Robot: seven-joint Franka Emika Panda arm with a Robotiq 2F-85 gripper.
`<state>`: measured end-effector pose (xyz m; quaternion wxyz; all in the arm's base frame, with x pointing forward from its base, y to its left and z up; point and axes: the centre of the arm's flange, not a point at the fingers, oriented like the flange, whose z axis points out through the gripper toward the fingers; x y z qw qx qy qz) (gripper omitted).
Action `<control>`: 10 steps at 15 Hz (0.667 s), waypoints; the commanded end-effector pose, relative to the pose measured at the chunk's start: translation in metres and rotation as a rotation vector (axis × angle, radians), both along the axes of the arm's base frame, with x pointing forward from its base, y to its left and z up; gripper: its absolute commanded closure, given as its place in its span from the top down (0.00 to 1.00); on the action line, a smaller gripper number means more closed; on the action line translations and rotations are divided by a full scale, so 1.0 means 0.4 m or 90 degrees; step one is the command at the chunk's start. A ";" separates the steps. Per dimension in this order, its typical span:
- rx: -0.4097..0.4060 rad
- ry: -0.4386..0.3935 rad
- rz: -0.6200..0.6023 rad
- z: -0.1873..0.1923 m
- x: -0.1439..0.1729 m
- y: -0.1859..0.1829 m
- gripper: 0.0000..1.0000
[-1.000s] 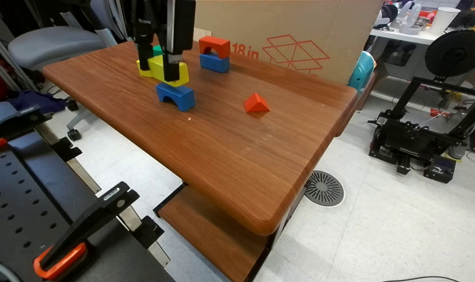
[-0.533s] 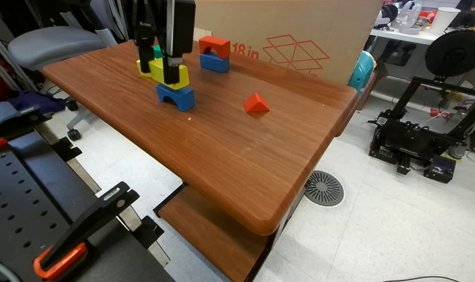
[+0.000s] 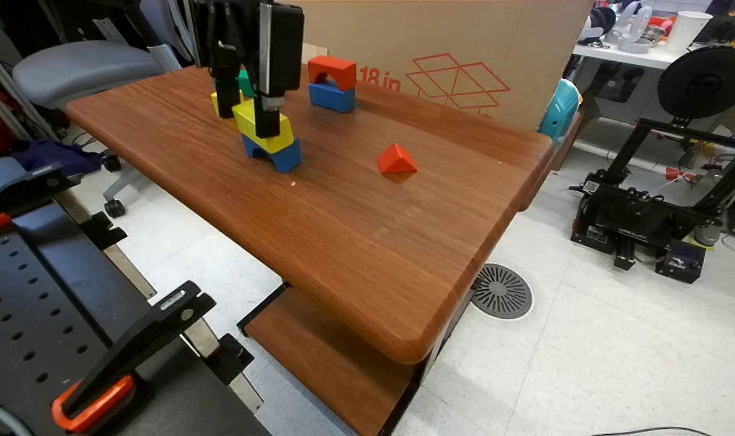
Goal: Pick up the yellow object from the orange object and put it on the blue object
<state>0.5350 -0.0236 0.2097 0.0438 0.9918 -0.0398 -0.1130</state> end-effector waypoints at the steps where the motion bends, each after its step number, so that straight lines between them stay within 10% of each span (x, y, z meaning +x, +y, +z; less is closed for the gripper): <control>1: -0.015 -0.009 -0.001 -0.007 0.009 0.000 1.00; 10: 0.005 -0.045 0.003 0.100 -0.016 0.019 1.00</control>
